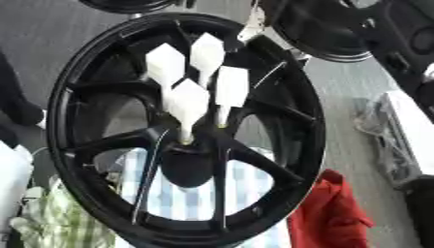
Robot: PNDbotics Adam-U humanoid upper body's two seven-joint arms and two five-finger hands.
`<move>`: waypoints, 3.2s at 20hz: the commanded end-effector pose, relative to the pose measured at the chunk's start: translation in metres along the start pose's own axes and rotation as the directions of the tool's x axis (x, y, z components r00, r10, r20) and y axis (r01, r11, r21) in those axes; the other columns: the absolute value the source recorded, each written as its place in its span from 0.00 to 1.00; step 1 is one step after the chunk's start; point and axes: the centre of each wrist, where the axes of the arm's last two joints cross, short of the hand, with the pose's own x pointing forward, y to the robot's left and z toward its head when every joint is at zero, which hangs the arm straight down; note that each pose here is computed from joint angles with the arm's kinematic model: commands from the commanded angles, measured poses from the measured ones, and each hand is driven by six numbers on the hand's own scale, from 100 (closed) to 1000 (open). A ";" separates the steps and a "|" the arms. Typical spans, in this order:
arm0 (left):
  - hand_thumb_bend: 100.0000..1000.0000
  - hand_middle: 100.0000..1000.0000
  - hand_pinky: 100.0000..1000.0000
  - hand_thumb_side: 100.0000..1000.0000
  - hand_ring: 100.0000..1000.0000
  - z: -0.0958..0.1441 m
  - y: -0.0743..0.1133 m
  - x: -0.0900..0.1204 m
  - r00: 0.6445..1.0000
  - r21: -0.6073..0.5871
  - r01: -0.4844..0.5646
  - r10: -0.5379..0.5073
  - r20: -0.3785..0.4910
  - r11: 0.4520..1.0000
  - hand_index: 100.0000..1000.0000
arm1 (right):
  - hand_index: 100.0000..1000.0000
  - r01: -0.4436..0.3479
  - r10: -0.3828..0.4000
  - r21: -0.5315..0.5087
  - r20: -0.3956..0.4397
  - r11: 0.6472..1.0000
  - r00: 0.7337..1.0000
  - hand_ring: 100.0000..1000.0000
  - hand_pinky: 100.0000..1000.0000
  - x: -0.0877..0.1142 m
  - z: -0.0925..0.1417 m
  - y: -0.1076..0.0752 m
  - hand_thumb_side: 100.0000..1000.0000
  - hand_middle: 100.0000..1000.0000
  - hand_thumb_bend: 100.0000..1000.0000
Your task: Pull the pin out of the wheel hub.
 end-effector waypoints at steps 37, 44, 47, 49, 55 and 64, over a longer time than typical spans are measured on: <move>0.33 0.71 0.62 0.68 0.79 -0.005 -0.004 0.011 0.999 -0.016 0.004 -0.004 0.034 1.000 0.74 | 0.77 -0.031 0.036 0.055 -0.087 0.998 0.996 0.80 0.89 -0.018 0.009 0.010 0.00 0.76 0.38; 0.33 0.71 0.62 0.67 0.78 -0.005 -0.006 0.012 0.999 -0.024 0.003 -0.002 0.036 1.000 0.74 | 0.76 -0.021 0.025 0.054 -0.087 0.998 0.996 0.79 0.89 -0.019 0.008 0.011 0.00 0.75 0.34; 0.33 0.71 0.62 0.67 0.78 -0.006 -0.006 0.013 0.999 -0.022 -0.003 0.004 0.040 1.000 0.74 | 0.76 -0.016 0.021 0.057 -0.090 0.998 0.996 0.79 0.89 -0.021 0.007 0.013 0.00 0.75 0.32; 0.33 0.71 0.62 0.67 0.78 -0.006 -0.007 0.013 0.999 -0.024 -0.004 0.005 0.040 1.000 0.74 | 0.76 -0.014 0.020 0.059 -0.090 0.998 0.996 0.79 0.89 -0.021 0.007 0.014 0.00 0.75 0.31; 0.33 0.71 0.62 0.67 0.78 -0.006 -0.007 0.013 0.999 -0.029 -0.002 0.003 0.039 1.000 0.74 | 0.75 -0.007 0.013 0.058 -0.093 0.998 0.996 0.78 0.89 -0.023 0.006 0.015 0.00 0.75 0.29; 0.33 0.71 0.62 0.68 0.78 -0.005 -0.008 0.012 0.999 -0.037 0.004 -0.002 0.035 0.999 0.74 | 0.72 0.001 0.003 0.051 -0.095 0.999 0.995 0.77 0.88 -0.024 0.007 0.015 0.00 0.72 0.21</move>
